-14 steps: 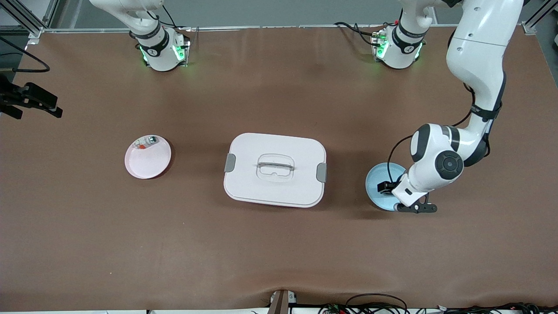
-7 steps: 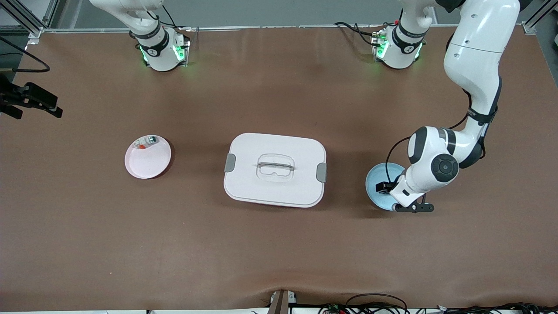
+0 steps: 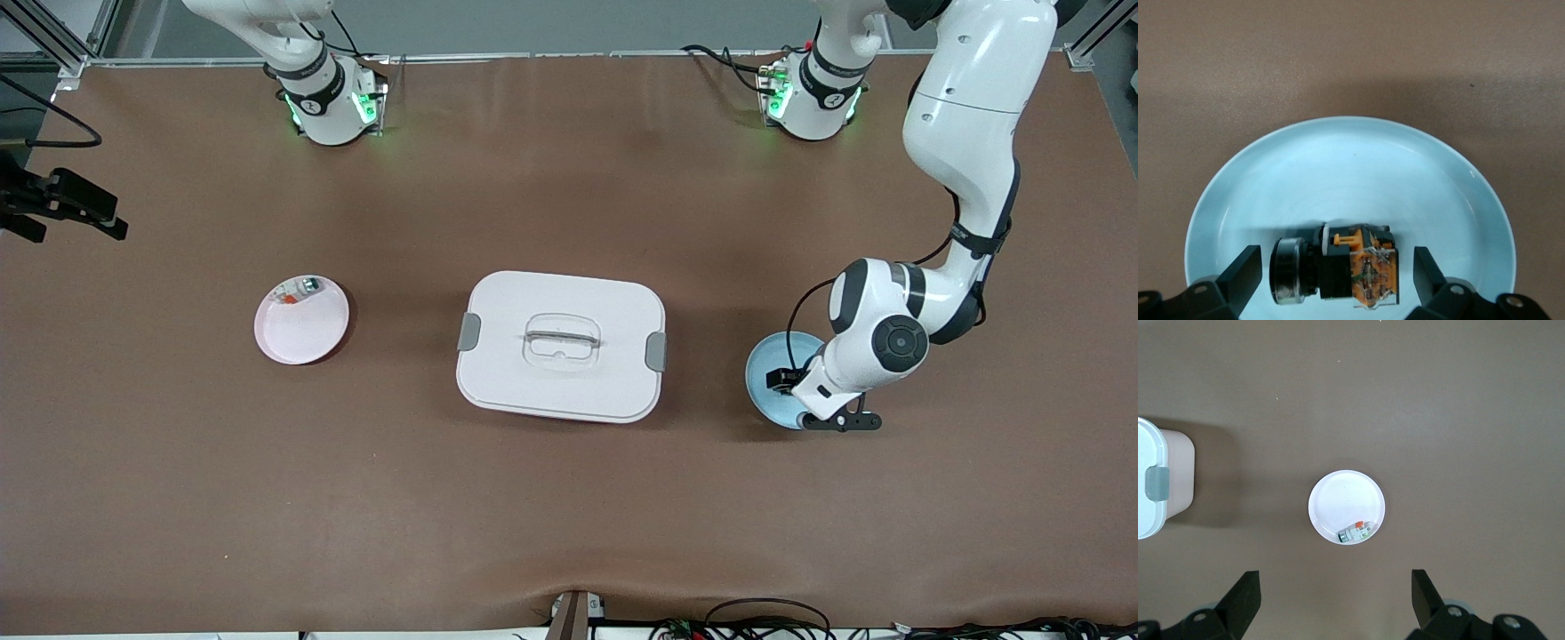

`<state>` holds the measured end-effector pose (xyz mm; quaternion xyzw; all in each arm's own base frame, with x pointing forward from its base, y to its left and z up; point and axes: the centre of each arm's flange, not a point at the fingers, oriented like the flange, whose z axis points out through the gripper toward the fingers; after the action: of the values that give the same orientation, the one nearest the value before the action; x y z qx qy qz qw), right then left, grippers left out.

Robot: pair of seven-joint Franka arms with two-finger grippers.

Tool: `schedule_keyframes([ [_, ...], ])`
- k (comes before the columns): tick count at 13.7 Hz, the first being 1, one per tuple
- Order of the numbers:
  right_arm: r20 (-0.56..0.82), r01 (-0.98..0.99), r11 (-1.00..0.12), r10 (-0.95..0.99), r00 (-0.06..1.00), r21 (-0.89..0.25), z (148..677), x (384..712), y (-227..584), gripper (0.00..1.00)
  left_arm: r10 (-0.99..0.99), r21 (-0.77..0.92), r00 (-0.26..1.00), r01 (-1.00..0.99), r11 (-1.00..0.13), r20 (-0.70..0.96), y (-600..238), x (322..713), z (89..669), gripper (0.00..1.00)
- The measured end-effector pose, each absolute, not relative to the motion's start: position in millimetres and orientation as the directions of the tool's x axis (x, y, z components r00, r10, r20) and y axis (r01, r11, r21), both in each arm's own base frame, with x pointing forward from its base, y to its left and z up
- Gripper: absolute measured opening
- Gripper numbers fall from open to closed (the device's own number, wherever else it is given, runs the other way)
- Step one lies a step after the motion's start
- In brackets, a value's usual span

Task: Transfer orange switch to right arm and place
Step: 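Close the left gripper on the black-and-orange switch, then lift the switch with the left gripper while the right gripper approaches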

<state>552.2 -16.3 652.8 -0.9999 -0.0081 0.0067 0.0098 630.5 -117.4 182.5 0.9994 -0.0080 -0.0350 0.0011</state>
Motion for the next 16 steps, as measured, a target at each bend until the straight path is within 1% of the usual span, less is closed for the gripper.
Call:
schedule_keyframes([
  [5, -0.012, 0.016, -1.0, 0.016, 1.0, -0.02, 653, 552, -16, 1.0, 0.01, -0.001, 0.997, 0.01, -1.0, -0.081, -117, 627, 178, 1.0],
  [6, -0.011, 0.016, -1.0, 0.016, 1.0, -0.02, 653, 552, -16, 1.0, 0.015, -0.002, 0.997, 0.015, -1.0, -0.082, -117, 626, 178, 0.96],
  [7, -0.011, 0.016, -1.0, 0.016, 1.0, -0.02, 653, 552, -16, 1.0, 0.018, -0.002, 0.996, 0.018, -1.0, -0.082, -117, 626, 178, 0.96],
  [8, -0.011, 0.016, -1.0, 0.016, 1.0, -0.02, 653, 552, -16, 1.0, 0.018, -0.002, 0.996, 0.018, -1.0, -0.082, -117, 626, 178, 0.88],
  [9, -0.011, 0.016, -1.0, 0.016, 1.0, -0.02, 653, 552, -16, 1.0, 0.02, -0.002, 0.996, 0.02, -1.0, -0.082, -117, 626, 178, 0.75],
  [10, -0.011, 0.016, -1.0, 0.016, 1.0, -0.02, 653, 552, -16, 1.0, 0.028, -0.003, 0.996, 0.028, -1.0, -0.081, -117, 627, 179, 0.72],
  [13, -0.011, 0.016, -1.0, 0.016, 1.0, -0.02, 653, 552, -16, 1.0, 0.102, -0.008, 0.992, 0.101, -0.995, -0.075, -117, 628, 180, 0.72],
  [16, -0.011, 0.016, -1.0, 0.016, 1.0, -0.02, 653, 552, -16, 1.0, 0.134, -0.006, 0.989, 0.134, -0.991, -0.06, -117, 632, 188, 0.72],
])
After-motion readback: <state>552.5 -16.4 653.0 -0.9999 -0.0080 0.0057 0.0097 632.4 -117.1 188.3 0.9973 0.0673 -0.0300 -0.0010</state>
